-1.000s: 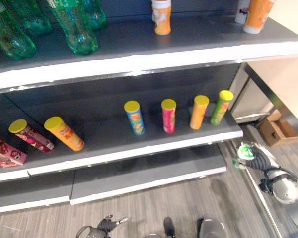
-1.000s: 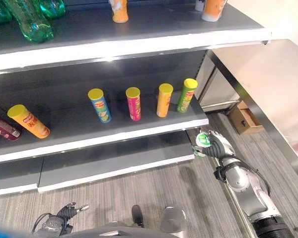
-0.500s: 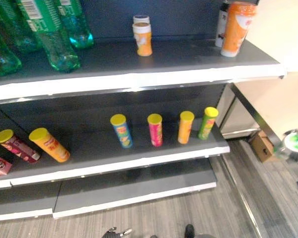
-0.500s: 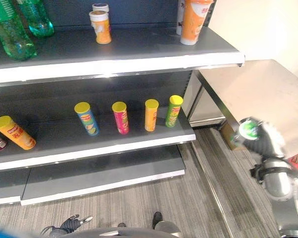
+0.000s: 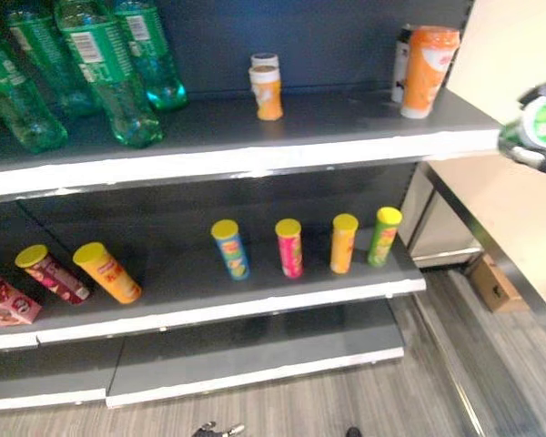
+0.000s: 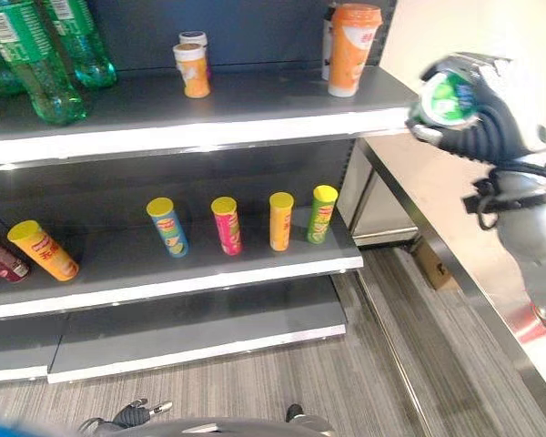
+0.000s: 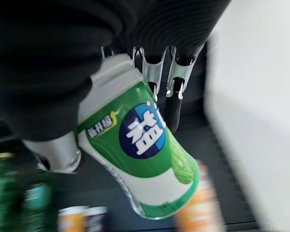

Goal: Put the goods on the table back onto the shelves and tidy them up.

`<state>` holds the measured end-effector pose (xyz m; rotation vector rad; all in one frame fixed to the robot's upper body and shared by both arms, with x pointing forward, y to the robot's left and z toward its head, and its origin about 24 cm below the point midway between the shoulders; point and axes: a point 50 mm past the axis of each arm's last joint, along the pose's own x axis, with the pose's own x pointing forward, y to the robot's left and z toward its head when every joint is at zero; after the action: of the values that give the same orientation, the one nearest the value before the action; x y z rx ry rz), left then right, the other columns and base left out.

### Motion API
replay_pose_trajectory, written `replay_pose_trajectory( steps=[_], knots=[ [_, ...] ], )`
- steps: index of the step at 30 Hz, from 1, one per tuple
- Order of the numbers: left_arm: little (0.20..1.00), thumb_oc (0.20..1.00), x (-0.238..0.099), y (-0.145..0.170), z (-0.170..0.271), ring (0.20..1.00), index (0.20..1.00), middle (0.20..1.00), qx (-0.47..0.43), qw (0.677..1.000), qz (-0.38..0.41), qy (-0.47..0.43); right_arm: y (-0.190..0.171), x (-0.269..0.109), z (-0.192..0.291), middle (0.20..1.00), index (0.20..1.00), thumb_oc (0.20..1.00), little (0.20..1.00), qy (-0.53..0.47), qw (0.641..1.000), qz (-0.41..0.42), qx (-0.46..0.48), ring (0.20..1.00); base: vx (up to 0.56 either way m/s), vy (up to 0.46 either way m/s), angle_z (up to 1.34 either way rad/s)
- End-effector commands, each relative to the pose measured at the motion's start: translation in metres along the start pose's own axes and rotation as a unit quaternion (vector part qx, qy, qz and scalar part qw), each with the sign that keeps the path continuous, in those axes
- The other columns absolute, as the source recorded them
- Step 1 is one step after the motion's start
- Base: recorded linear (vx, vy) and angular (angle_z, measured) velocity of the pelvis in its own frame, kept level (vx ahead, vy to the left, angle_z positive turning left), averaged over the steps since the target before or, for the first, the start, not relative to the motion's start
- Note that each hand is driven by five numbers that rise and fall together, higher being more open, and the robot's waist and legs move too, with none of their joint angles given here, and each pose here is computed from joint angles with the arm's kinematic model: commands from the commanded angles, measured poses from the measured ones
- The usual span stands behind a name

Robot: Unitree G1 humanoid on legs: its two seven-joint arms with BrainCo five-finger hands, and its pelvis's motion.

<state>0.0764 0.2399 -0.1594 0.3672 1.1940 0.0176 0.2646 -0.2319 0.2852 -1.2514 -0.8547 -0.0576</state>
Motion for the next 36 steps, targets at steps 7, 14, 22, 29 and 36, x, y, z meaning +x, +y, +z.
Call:
replay_pose_trajectory(
  steps=[7, 14, 22, 29, 36],
  knots=[
    [1.0, 1.0, 0.003, 0.028, 0.025, 1.0, 1.0, 1.0, -0.006, 0.999, 0.038, -0.039, 0.004, 0.056, -0.036, 0.2, 0.2, 0.2, 0.2, 0.063, 0.996, 0.049, 0.03, 0.2, -0.03, -0.062, 0.38],
    [1.0, 1.0, 0.003, 0.029, 0.029, 1.0, 1.0, 1.0, -0.017, 0.998, 0.034, -0.049, -0.002, 0.08, -0.074, 0.2, 0.2, 0.2, 0.2, 0.163, 0.985, 0.056, 0.001, 0.2, 0.01, -0.073, 0.39],
    [1.0, 1.0, 0.004, 0.026, 0.026, 1.0, 1.0, 1.0, -0.009, 0.999, 0.027, -0.041, 0.011, 0.09, -0.077, 0.2, 0.2, 0.2, 0.2, 0.188, 0.979, 0.06, 0.06, 0.2, 0.06, -0.047, 0.25],
    [1.0, 1.0, 0.004, 0.026, 0.026, 1.0, 1.0, 1.0, -0.01, 0.999, 0.028, -0.039, 0.017, 0.099, -0.065, 0.2, 0.2, 0.2, 0.2, 0.166, 0.981, 0.069, 0.075, 0.2, 0.04, -0.006, 0.01],
    [1.0, 1.0, 0.004, 0.024, 0.024, 1.0, 1.0, 1.0, -0.012, 0.999, 0.027, -0.037, 0.021, 0.107, -0.05, 0.2, 0.2, 0.2, 0.2, 0.133, 0.984, 0.067, 0.098, 0.2, 0.03, 0.009, 0.0]
  ],
)
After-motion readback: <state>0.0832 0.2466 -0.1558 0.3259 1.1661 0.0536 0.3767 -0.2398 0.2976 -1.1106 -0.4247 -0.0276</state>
